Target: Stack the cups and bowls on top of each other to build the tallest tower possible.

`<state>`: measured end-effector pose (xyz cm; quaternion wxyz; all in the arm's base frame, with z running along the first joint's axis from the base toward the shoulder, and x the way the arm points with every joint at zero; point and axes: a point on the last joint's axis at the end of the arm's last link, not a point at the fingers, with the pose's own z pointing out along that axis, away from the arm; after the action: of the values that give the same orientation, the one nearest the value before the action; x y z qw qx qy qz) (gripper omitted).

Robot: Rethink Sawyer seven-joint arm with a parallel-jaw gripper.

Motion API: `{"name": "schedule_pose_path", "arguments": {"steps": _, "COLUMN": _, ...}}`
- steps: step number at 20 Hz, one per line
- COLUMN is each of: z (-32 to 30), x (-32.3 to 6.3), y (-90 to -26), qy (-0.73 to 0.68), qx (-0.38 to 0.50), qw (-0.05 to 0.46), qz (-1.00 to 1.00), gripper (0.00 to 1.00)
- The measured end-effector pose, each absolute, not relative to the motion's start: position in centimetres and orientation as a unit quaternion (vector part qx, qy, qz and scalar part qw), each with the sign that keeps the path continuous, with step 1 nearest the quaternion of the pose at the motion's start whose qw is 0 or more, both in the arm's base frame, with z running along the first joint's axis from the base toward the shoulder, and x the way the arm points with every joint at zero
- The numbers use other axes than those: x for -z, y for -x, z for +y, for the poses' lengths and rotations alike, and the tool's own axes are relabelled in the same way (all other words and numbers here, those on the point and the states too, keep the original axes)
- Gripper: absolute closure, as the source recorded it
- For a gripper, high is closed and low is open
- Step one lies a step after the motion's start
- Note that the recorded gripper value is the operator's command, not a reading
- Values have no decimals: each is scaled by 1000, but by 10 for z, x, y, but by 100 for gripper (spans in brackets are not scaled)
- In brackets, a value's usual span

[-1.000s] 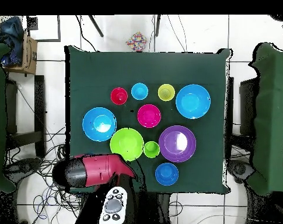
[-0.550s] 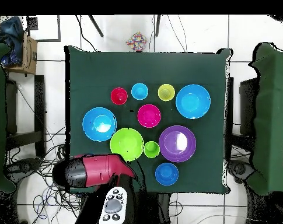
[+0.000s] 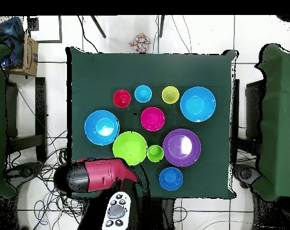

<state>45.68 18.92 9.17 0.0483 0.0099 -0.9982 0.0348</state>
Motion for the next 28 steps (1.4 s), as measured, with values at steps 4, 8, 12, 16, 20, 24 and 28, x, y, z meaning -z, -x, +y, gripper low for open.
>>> {"name": "schedule_pose_path", "arguments": {"steps": 4, "z": 188, "x": -91, "y": -454, "qy": -9, "qx": -35, "qw": 51, "qz": -998, "gripper": 0}}
{"name": "schedule_pose_path", "arguments": {"steps": 8, "z": 187, "x": -90, "y": -451, "qy": -8, "qx": -35, "qw": 55, "qz": -998, "gripper": 0}}
{"name": "schedule_pose_path", "arguments": {"steps": 12, "z": 186, "x": -89, "y": -448, "qy": -7, "qx": -35, "qw": 56, "qz": -998, "gripper": 0}}
{"name": "schedule_pose_path", "arguments": {"steps": 16, "z": 186, "x": -88, "y": -446, "qy": -8, "qx": -35, "qw": 55, "qz": -998, "gripper": 0}}
{"name": "schedule_pose_path", "arguments": {"steps": 20, "z": 186, "x": -88, "y": -444, "qy": -8, "qx": -35, "qw": 52, "qz": -998, "gripper": 0}}
{"name": "schedule_pose_path", "arguments": {"steps": 24, "z": 186, "x": -87, "y": -443, "qy": -8, "qx": -34, "qw": 50, "qz": -998, "gripper": 0}}
{"name": "schedule_pose_path", "arguments": {"steps": 28, "z": 186, "x": -87, "y": -444, "qy": -8, "qx": -34, "qw": 46, "qz": -998, "gripper": 0}}
